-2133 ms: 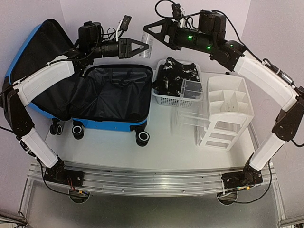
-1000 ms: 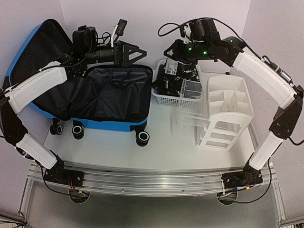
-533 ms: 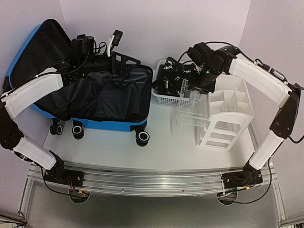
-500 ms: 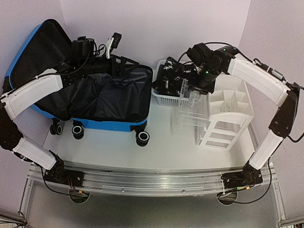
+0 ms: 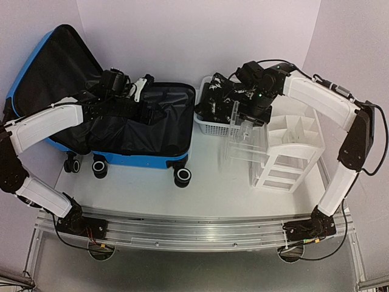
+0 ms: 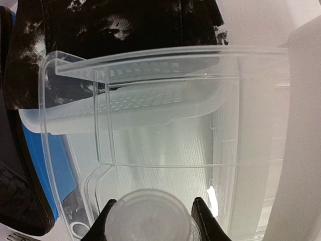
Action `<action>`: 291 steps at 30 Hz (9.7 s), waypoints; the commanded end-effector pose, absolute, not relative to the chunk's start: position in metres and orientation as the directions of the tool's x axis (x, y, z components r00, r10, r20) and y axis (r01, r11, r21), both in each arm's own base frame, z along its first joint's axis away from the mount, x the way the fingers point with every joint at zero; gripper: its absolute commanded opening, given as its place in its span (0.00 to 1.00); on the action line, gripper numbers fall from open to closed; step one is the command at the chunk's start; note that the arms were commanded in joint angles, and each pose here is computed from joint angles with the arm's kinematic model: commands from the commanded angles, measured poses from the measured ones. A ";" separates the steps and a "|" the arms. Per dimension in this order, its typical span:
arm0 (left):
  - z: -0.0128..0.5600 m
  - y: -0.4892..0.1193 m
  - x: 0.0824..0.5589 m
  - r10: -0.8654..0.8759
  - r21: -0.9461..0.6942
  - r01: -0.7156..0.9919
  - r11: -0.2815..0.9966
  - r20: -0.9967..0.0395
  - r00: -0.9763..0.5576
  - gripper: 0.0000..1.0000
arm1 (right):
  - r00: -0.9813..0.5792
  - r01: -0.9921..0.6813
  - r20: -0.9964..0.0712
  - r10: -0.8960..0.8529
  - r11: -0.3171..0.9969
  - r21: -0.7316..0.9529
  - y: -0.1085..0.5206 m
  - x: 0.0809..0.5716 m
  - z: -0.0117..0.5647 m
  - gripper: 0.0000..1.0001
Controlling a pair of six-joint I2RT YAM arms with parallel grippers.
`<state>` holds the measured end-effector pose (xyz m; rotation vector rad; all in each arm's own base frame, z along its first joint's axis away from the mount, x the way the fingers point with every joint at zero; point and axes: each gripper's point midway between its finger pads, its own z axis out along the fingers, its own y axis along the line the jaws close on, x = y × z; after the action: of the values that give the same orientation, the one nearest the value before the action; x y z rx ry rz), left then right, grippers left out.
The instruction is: Open, take out, and arrange the luggage
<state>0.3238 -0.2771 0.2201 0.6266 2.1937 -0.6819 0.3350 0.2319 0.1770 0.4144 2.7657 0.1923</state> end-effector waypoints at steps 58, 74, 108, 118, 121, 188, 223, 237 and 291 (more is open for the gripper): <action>0.074 -0.319 0.351 0.808 0.037 0.991 -0.127 -0.576 0.125 1.00 | -0.919 0.010 -0.374 0.121 0.959 0.284 0.263 0.349 0.231 0.64; 0.014 -0.311 0.310 0.846 -0.117 0.954 -0.277 -0.500 0.184 0.62 | -0.929 0.024 -0.348 0.128 0.957 0.291 0.264 0.345 0.223 0.64; 0.274 -0.338 0.352 0.631 0.267 0.954 -0.137 -0.719 0.292 0.27 | -0.898 -0.178 -0.360 0.253 0.538 0.824 0.384 0.370 0.312 0.65; 0.304 -0.361 0.336 0.594 0.277 0.953 -0.126 -0.748 0.296 0.27 | -0.931 -0.164 -0.301 0.204 0.502 0.849 0.433 0.374 0.292 0.60; 0.310 -0.363 0.335 0.584 0.277 0.953 -0.124 -0.756 0.296 0.27 | -0.931 -0.152 -0.295 0.213 0.510 0.847 0.432 0.376 0.286 0.57; 0.318 -0.343 0.332 0.592 0.150 0.989 0.021 -0.799 0.109 1.00 | -0.983 -0.112 -0.136 -0.126 0.988 -0.108 0.192 0.338 0.203 0.00; 0.319 -0.346 0.330 0.574 0.130 0.991 0.017 -0.813 0.097 1.00 | -0.994 -0.029 -0.103 -0.027 1.000 0.011 0.182 0.334 0.182 0.37; 0.320 -0.348 0.331 0.569 0.126 0.992 0.013 -0.817 0.097 1.00 | -0.987 -0.072 -0.146 -0.070 0.997 0.008 0.181 0.337 0.211 0.37; 0.317 -0.349 0.324 0.565 0.084 0.996 -0.004 -0.822 0.072 1.00 | -0.965 -0.074 0.255 -0.056 0.995 -0.064 0.147 0.211 0.196 0.49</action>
<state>0.3364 -0.3513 0.2946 1.6728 1.6084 -0.7619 0.3051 0.2086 0.1742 -0.1152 3.0509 0.1947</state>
